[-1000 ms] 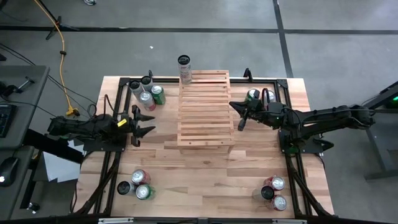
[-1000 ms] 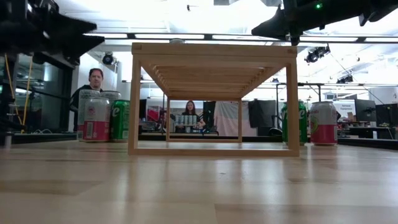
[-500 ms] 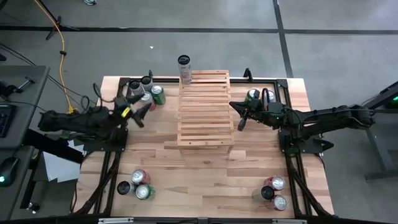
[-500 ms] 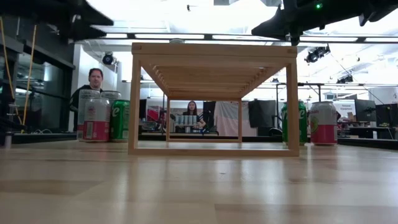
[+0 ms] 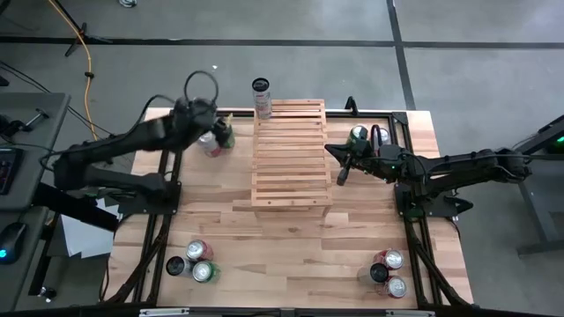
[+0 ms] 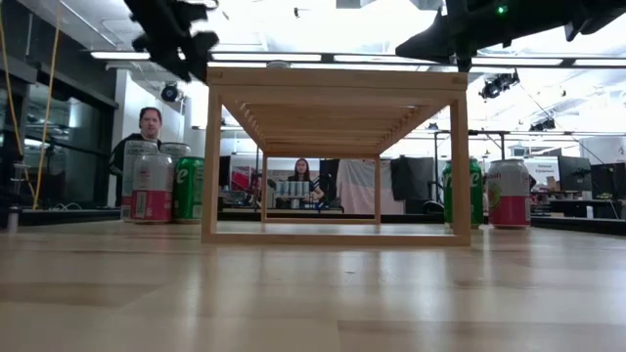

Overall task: Place canned beverage on shelf
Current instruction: Put the top white yellow soda can on the shelf

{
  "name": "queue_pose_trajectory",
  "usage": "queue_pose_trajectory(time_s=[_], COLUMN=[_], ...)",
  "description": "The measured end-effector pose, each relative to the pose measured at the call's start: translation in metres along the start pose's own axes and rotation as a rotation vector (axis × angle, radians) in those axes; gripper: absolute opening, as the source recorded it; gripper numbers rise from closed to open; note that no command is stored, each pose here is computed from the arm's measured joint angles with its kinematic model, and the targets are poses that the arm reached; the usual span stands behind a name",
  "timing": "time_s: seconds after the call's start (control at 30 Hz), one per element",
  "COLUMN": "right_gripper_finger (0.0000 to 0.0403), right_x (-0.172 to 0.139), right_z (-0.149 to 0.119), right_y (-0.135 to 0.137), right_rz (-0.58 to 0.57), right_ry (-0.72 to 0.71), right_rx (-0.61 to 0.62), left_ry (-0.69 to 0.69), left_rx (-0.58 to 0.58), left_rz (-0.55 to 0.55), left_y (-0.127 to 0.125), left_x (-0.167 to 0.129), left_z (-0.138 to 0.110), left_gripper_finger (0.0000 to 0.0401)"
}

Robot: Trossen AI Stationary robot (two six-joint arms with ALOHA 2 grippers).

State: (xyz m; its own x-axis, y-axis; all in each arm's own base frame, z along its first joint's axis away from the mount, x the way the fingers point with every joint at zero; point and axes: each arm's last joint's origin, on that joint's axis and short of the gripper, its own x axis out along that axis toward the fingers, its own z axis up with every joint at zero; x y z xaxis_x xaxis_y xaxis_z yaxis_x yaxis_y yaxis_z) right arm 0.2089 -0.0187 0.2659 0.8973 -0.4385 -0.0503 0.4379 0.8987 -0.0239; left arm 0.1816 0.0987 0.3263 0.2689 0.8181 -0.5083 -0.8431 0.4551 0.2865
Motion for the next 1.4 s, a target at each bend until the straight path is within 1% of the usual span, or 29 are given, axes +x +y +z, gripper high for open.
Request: queue_pose_trajectory(time_s=[0.1, 0.17, 0.27, 0.43, 0.57, 0.7, 0.87, 1.03, 1.4], right_gripper_finger=[0.0, 0.0, 0.0, 0.0, 0.0, 0.0, 0.0, 0.0, 0.0], right_x=[0.0, 0.0, 0.0, 0.0, 0.0, 0.0, 0.0, 0.0, 0.0], right_z=[0.0, 0.0, -0.001, -0.001, -0.001, -0.001, -0.001, -0.001, -0.001], right_y=[0.0, 0.0, 0.0, 0.0, 0.0, 0.0, 0.0, 0.0, 0.0], right_rz=[-0.001, -0.001, -0.001, -0.002, -0.003, -0.005, -0.005, -0.005, -0.004], right_ry=[0.003, 0.003, 0.006, 0.006, 0.006, 0.006, 0.006, 0.006, 0.007], right_rx=[-0.001, -0.001, -0.002, -0.005, -0.006, -0.002, -0.002, -0.002, -0.002], left_ry=[0.106, 0.166, 0.212, 0.279, 0.34, 0.394, 0.419, 0.419, 0.434], left_rx=[-0.036, -0.057, -0.129, -0.219, -0.257, -0.283, -0.28, -0.28, -0.281], left_rz=[-0.044, -0.053, -0.025, -0.06, -0.051, -0.049, -0.046, -0.044, 0.009], left_y=[0.009, 0.018, 0.035, 0.056, 0.064, 0.066, 0.065, 0.065, 0.066], left_x=[0.026, 0.041, 0.058, 0.078, 0.092, 0.107, 0.115, 0.115, 0.115], left_z=[0.0, -0.002, -0.004, -0.008, -0.014, -0.02, -0.023, -0.023, -0.024], left_gripper_finger=[0.0273, 0.0273, 0.0273, 0.0273, 0.0273, 0.0273, 0.0273, 0.0273, 0.0273])
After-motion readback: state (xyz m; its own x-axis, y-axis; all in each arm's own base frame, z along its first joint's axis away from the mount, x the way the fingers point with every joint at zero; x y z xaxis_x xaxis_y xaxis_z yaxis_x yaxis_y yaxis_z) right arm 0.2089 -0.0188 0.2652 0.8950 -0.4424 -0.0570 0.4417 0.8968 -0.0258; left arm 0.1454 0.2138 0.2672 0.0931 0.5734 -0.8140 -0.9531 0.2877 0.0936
